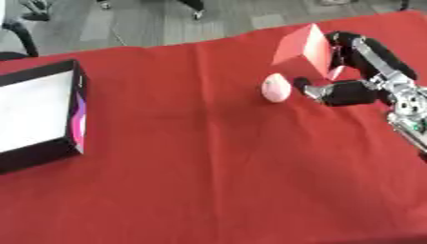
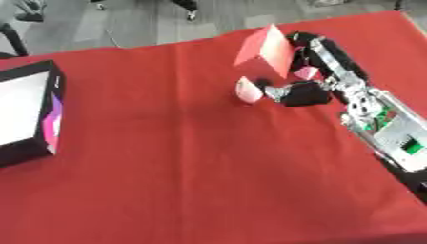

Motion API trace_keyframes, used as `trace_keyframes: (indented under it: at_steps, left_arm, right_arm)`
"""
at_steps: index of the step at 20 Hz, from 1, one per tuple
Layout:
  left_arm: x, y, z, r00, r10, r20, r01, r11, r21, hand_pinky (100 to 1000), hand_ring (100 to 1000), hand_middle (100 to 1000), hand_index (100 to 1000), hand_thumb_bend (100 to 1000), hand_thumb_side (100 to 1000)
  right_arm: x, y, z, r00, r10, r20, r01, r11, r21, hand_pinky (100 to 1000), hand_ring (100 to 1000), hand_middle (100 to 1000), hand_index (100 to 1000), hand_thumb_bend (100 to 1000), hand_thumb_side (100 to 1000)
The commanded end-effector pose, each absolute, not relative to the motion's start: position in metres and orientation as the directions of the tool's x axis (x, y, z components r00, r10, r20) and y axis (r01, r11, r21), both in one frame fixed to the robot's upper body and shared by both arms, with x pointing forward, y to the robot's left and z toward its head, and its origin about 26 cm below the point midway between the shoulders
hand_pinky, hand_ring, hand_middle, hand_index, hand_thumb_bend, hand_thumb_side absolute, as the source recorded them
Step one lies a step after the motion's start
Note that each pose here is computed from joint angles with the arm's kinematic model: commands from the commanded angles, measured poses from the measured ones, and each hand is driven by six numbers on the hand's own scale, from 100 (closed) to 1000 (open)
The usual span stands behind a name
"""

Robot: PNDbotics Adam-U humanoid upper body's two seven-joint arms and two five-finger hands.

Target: Pick up the objects with one hand, pass them to the other hand, and then place them into the box on the other side of the table.

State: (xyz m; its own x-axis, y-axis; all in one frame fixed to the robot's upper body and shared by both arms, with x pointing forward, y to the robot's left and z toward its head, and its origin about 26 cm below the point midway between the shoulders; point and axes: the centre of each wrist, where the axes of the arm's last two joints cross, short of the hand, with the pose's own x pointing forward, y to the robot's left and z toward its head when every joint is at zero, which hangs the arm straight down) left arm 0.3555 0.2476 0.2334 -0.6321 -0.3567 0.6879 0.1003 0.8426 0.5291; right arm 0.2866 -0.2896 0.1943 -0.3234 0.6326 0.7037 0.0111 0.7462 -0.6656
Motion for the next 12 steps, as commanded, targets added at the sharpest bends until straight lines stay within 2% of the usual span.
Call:
trace_keyframes:
  at_steps: [1,3,4,5,12]
  left_arm:
    - [0.356,0.246,0.251,-0.657,-0.421,0.625,0.093,0.778,0.621,787,765,754,813,236,547]
    - [0.357,0.238,0.255,-0.663,-0.451,0.598,0.107,0.733,0.671,789,768,758,816,276,550]
    - [0.358,0.234,0.257,-0.664,-0.463,0.587,0.118,0.710,0.694,790,769,759,817,241,569]
    - [0.358,0.229,0.258,-0.667,-0.469,0.580,0.135,0.689,0.712,791,771,761,820,243,583]
    - [0.359,0.194,0.273,-0.706,-0.519,0.481,0.191,0.515,0.836,797,786,775,835,290,546]
  right_arm:
    - [0.287,-0.280,0.202,-0.372,0.629,0.683,0.002,0.736,-0.677,655,601,463,570,240,100]
    - [0.289,-0.273,0.203,-0.388,0.624,0.679,-0.011,0.733,-0.680,656,602,464,571,241,100]
    - [0.289,-0.270,0.204,-0.394,0.626,0.673,-0.016,0.728,-0.686,656,602,464,572,240,100]
    - [0.290,-0.268,0.204,-0.400,0.628,0.668,-0.019,0.722,-0.691,657,603,465,572,239,100]
    - [0.293,-0.251,0.210,-0.443,0.630,0.638,-0.041,0.696,-0.716,662,605,467,575,234,100]
